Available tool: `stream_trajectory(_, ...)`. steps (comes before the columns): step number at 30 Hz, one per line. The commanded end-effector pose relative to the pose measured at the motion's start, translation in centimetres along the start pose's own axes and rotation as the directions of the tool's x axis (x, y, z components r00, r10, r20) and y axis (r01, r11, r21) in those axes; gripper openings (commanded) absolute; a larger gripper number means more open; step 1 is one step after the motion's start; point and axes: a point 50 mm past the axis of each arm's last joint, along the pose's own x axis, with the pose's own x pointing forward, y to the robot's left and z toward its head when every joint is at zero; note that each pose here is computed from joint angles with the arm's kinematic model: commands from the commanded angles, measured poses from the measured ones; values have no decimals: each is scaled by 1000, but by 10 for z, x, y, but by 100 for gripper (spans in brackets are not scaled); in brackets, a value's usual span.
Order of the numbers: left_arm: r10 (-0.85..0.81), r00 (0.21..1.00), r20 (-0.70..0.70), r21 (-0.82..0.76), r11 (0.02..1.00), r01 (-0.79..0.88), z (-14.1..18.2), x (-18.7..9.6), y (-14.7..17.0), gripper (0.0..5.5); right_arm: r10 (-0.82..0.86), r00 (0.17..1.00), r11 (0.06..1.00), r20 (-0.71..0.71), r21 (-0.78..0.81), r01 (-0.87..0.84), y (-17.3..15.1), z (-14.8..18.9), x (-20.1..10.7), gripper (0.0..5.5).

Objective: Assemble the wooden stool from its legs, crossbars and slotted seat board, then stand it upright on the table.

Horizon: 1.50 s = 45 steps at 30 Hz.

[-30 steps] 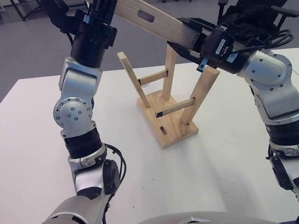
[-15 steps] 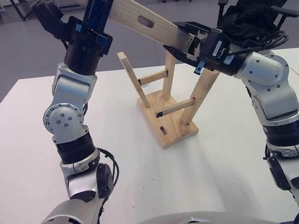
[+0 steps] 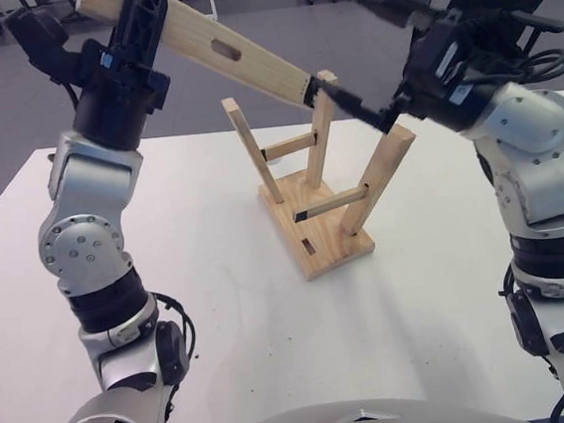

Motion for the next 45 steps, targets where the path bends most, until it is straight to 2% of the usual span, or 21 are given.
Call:
stream_trajectory(1, 99, 983, -151, 59, 994, -91, -13, -31, -1, 102, -311, 922, 946, -230, 11, 323, -54, -26, -29, 449)
stream_trajectory(3, 167, 959, -228, 135, 981, -138, -22, -47, 0, 102, -372, 833, 917, -409, -23, 398, -59, -58, -51, 449)
stream_trajectory(4, 199, 944, -263, 169, 973, -158, -28, -55, 0, 102, -357, 795, 918, -491, -27, 396, -51, -78, -63, 449)
stream_trajectory(6, 253, 921, -295, 189, 961, -203, -38, -69, -3, 102, -261, 731, 934, -630, 27, 356, -18, -120, -85, 449)
stream_trajectory(8, 309, 906, -288, 156, 949, -274, -45, -78, -5, 102, -154, 692, 941, -705, 109, 321, 23, -152, -104, 449)
stream_trajectory(12, 527, 810, -257, 71, 847, -528, -59, -103, 2, 102, 55, 665, 952, -745, 240, 190, 110, -188, -119, 449)
stream_trajectory(15, 637, 725, -263, 6, 752, -659, -66, -117, 6, 102, 167, 658, 957, -734, 283, 72, 146, -193, -120, 449)
stream_trajectory(18, 677, 673, -299, -50, 693, -719, -77, -124, 0, 102, 213, 710, 949, -671, 315, 12, 159, -182, -108, 449)
stream_trajectory(23, 733, 606, -309, -38, 627, -778, -87, -132, 2, 102, 276, 760, 936, -589, 346, -72, 166, -168, -101, 449)
stream_trajectory(27, 772, 561, -300, 108, 611, -784, -84, -138, 12, 102, 308, 770, 930, -559, 346, -121, 172, -163, -99, 449)
stream_trajectory(29, 777, 555, -296, 92, 602, -793, -86, -138, 14, 102, 323, 778, 925, -539, 353, -140, 174, -161, -98, 449)
stream_trajectory(35, 791, 527, -311, 248, 603, -758, -89, -137, 18, 102, 349, 776, 924, -526, 332, -190, 177, -160, -100, 449)
stream_trajectory(38, 785, 530, -320, 314, 616, -723, -88, -132, 14, 102, 349, 802, 921, -485, 337, -197, 177, -155, -95, 449)
stream_trajectory(45, 774, 505, -383, 406, 631, -661, -99, -125, 15, 102, 345, 821, 925, -455, 314, -215, 175, -151, -89, 449)
